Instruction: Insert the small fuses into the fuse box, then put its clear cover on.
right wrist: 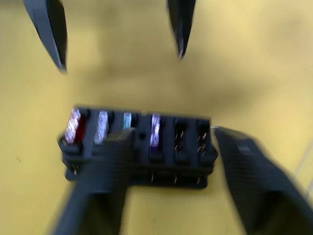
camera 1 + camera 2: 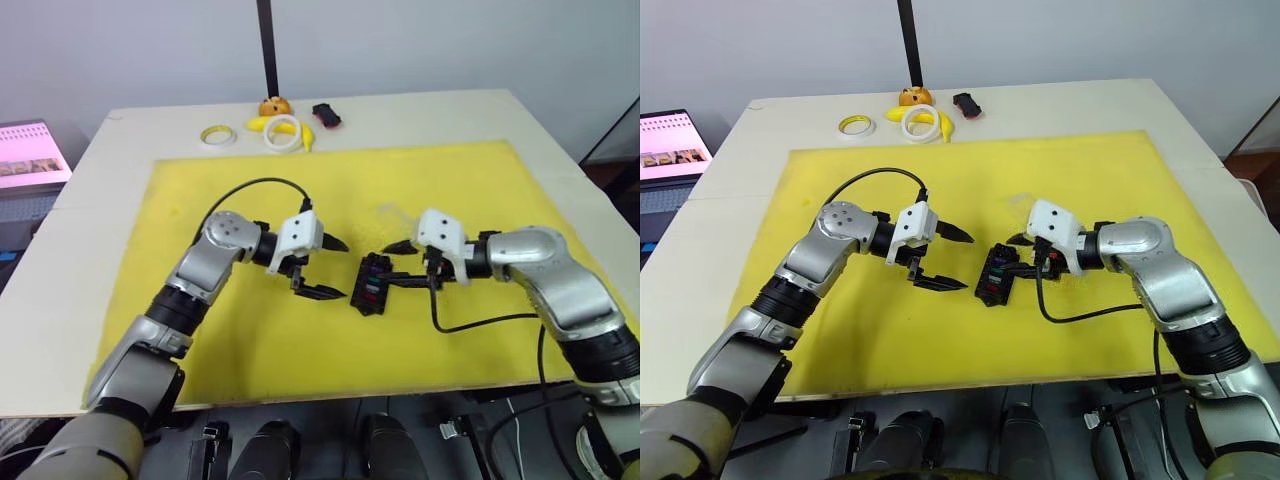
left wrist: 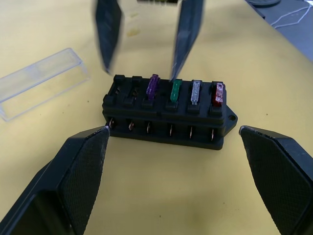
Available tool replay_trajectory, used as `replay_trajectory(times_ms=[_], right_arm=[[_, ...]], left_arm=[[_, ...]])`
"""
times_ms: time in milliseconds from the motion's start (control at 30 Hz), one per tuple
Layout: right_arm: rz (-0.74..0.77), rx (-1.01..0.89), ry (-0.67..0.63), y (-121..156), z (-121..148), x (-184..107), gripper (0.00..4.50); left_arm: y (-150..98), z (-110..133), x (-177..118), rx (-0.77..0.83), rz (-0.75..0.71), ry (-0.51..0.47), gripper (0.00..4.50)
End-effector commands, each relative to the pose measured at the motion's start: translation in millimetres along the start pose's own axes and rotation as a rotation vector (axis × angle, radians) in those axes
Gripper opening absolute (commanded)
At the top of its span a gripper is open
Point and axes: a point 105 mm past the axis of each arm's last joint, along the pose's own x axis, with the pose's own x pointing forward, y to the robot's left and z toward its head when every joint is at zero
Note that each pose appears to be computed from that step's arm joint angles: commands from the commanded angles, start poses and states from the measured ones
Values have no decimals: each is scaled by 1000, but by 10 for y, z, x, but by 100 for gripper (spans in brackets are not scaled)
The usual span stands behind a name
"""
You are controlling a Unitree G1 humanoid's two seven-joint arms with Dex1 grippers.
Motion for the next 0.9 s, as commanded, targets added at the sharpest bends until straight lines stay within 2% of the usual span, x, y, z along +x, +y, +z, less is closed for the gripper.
replay_trajectory(times_ms=[33,200,233,300,467,600,767,900], right_arm=[[-29,-18,-71,-22,164,-89,346],[-96,65,-177,-43,189,-44,346],[-111,98,-204,-37,187,-24,321],[-117,131,-227,17,155,22,258],[-134,198,-233,125,24,124,19],[-142,223,-205,177,-74,173,8],[-135,206,-66,249,-301,228,8],[-138,239,-32,288,-369,258,8]], left_arm=[[65,123,-53,42,23,-20,450],[65,142,-31,42,19,-30,450],[61,148,-27,42,17,-32,450],[57,152,-25,42,15,-35,450],[57,153,-28,41,13,-35,450],[67,159,-18,43,14,-35,450],[68,158,-10,42,13,-37,450],[61,153,-3,40,12,-38,450]])
